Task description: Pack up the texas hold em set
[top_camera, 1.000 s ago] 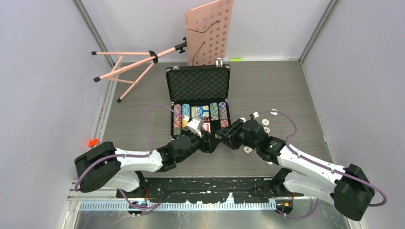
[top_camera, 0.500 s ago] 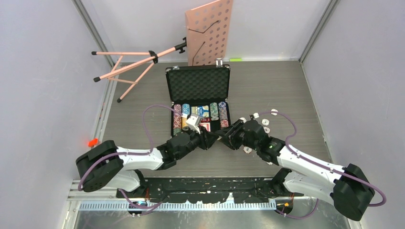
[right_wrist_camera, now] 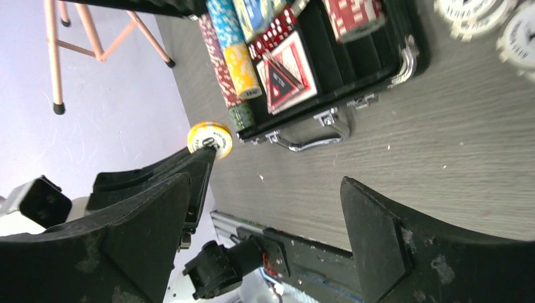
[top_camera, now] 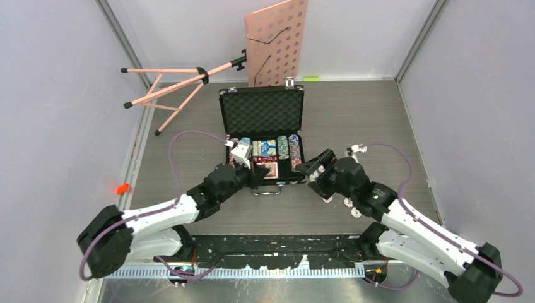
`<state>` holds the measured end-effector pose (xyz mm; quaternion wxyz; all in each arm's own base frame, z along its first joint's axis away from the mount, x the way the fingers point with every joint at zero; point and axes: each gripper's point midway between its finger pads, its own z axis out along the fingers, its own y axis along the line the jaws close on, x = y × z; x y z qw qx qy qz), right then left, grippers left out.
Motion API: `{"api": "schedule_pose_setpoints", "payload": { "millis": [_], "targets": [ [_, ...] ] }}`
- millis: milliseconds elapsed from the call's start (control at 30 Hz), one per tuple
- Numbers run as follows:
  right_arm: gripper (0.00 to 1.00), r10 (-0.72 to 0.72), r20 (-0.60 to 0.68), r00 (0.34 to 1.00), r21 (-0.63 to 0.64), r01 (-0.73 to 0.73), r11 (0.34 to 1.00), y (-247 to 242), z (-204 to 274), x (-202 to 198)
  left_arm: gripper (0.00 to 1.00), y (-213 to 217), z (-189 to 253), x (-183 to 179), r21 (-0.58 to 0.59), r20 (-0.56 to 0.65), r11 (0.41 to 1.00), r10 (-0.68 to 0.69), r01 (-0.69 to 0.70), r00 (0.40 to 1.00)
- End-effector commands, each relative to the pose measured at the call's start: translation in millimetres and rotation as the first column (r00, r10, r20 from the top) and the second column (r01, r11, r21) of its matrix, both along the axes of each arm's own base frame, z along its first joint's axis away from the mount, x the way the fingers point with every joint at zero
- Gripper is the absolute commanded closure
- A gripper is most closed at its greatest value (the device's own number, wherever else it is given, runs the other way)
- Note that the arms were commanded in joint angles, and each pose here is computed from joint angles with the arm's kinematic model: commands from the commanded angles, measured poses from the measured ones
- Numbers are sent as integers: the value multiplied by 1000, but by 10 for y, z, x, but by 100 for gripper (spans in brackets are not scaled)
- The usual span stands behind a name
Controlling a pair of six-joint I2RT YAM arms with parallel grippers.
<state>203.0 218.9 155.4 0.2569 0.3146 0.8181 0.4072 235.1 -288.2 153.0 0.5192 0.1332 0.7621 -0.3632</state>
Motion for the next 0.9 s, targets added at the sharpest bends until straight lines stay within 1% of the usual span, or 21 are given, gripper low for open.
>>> {"api": "schedule_pose_setpoints", "payload": {
  "millis": [0, 67, 100, 133, 167, 233, 267, 367, 500, 600, 733, 867],
  "targets": [
    [5, -62, 94, 994, -161, 76, 984, -387, 139, 30, 100, 476, -122, 64, 310, 76, 946, 72, -92, 995],
    [5, -58, 113, 992, -186, 79, 979, -446, 160, 21, 100, 757, -197, 132, 429, 92, 884, 161, -185, 983],
    [5, -58, 117, 991, -193, 80, 978, -464, 173, 16, 100, 774, -223, 98, 473, 85, 868, 127, -152, 988],
    [5, -50, 123, 991, -204, 74, 976, -471, 178, 13, 100, 725, -264, 28, 520, 84, 852, 26, -66, 996],
    [6, -48, 125, 991, -211, 74, 975, -481, 193, 14, 100, 718, -303, -25, 562, 79, 827, -41, -11, 996],
    [6, -37, 130, 991, -227, 66, 972, -490, 196, 11, 100, 752, -271, -3, 568, 95, 823, -35, -25, 995],
    [6, -27, 133, 991, -236, 59, 970, -490, 194, 8, 100, 750, -268, 0, 572, 105, 820, -55, -15, 993],
    [7, -11, 141, 990, -244, 46, 969, -485, 211, 1, 100, 823, -279, 97, 600, 120, 800, -58, -25, 991],
    [8, 12, 155, 988, -265, 30, 964, -503, 262, -15, 100, 803, -363, 152, 607, 57, 792, -130, 69, 990],
    [8, 30, 174, 984, -294, 23, 955, -535, 341, -18, 100, 775, -413, 147, 656, 50, 745, -207, 124, 977],
    [8, 47, 183, 982, -307, 12, 952, -554, 382, -41, 100, 811, -494, 188, 726, 19, 670, -244, 154, 970],
    [8, 69, 177, 982, -306, -12, 952, -518, 375, -57, 100, 763, -529, 280, 752, 10, 638, -259, 163, 966]
  ]
}}
